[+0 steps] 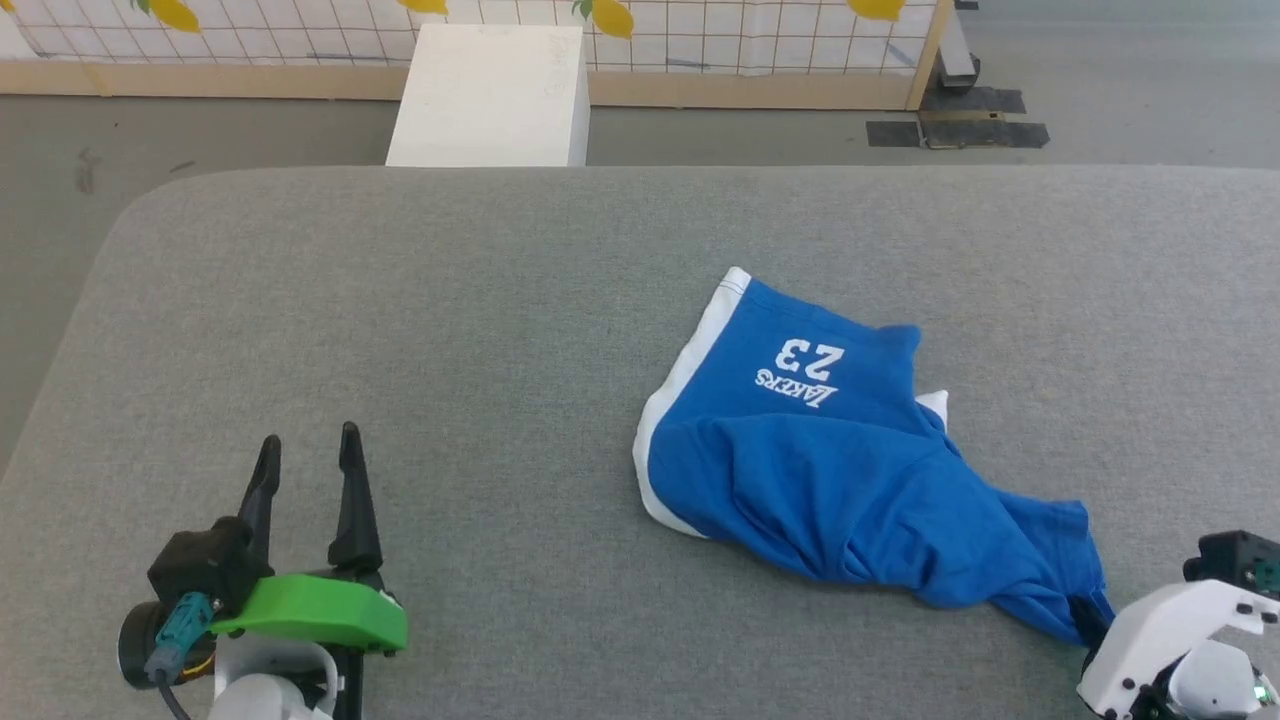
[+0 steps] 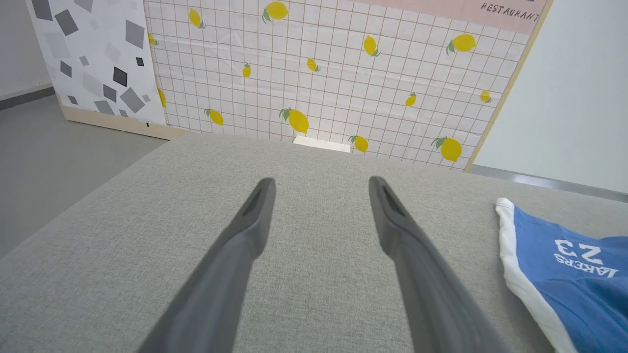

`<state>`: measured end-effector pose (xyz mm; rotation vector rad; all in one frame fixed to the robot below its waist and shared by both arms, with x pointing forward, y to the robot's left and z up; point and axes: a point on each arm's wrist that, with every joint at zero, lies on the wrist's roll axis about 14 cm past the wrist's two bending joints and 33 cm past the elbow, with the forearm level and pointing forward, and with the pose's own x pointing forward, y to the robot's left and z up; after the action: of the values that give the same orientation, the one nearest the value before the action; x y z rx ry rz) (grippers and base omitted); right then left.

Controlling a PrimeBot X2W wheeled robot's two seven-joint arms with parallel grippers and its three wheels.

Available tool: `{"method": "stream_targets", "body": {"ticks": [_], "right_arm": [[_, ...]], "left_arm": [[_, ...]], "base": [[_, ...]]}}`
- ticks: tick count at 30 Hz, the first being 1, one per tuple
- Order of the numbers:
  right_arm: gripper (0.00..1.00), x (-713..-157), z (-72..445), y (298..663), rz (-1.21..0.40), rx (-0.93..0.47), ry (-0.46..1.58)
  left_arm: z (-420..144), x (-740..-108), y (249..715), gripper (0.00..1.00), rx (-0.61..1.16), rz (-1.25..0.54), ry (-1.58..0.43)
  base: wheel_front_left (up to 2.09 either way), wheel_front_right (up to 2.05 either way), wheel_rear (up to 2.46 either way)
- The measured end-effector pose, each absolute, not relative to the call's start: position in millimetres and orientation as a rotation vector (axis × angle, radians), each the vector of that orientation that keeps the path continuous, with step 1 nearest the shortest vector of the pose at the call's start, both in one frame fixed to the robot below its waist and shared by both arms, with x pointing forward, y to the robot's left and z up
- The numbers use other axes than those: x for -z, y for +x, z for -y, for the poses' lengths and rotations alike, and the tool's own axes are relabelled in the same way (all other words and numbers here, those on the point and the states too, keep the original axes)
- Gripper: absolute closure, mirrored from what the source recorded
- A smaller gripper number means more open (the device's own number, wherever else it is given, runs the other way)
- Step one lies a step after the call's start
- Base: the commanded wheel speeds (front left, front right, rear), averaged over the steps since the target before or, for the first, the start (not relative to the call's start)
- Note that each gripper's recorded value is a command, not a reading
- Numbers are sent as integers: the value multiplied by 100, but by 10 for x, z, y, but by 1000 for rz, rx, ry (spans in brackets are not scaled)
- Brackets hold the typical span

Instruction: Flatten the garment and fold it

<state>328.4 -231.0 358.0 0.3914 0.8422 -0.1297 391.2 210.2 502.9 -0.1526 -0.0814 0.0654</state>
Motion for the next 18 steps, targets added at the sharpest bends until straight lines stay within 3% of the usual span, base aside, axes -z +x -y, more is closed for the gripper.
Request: {"method": "stream_targets", "body": {"ticks": [1, 2, 5, 6, 10, 14, 18], "right_arm": [[63, -3592, 2317, 3279, -826, 133, 403], [0, -3660, 2341, 3330, -749, 146, 426], [0, -3816, 2391, 3451, -629, 163, 413], [0, -4055, 2458, 3663, -524, 163, 359], [0, -4445, 2242, 4125, -445, 71, 265], [0, -4662, 1763, 4555, -486, -78, 145], [0, -4501, 1451, 4780, -654, -158, 20]], "left_arm": [[-2103, -5015, 3917, 0, -66, 77, -153], [-2088, -4974, 3924, 0, -62, 65, -155], [-2071, -4969, 3922, 0, -56, 63, -158], [-2079, -4976, 3907, 0, -57, 65, -159], [-2103, -4988, 3897, 0, -63, 70, -155], [-2109, -4998, 3939, 0, -59, 75, -154], [-2123, -5016, 4016, 0, -57, 84, -152]], "base": [[0, 0, 0], [0, 0, 0], [0, 0, 0], [0, 0, 0], [0, 0, 0], [0, 0, 0], [0, 0, 0]]}}
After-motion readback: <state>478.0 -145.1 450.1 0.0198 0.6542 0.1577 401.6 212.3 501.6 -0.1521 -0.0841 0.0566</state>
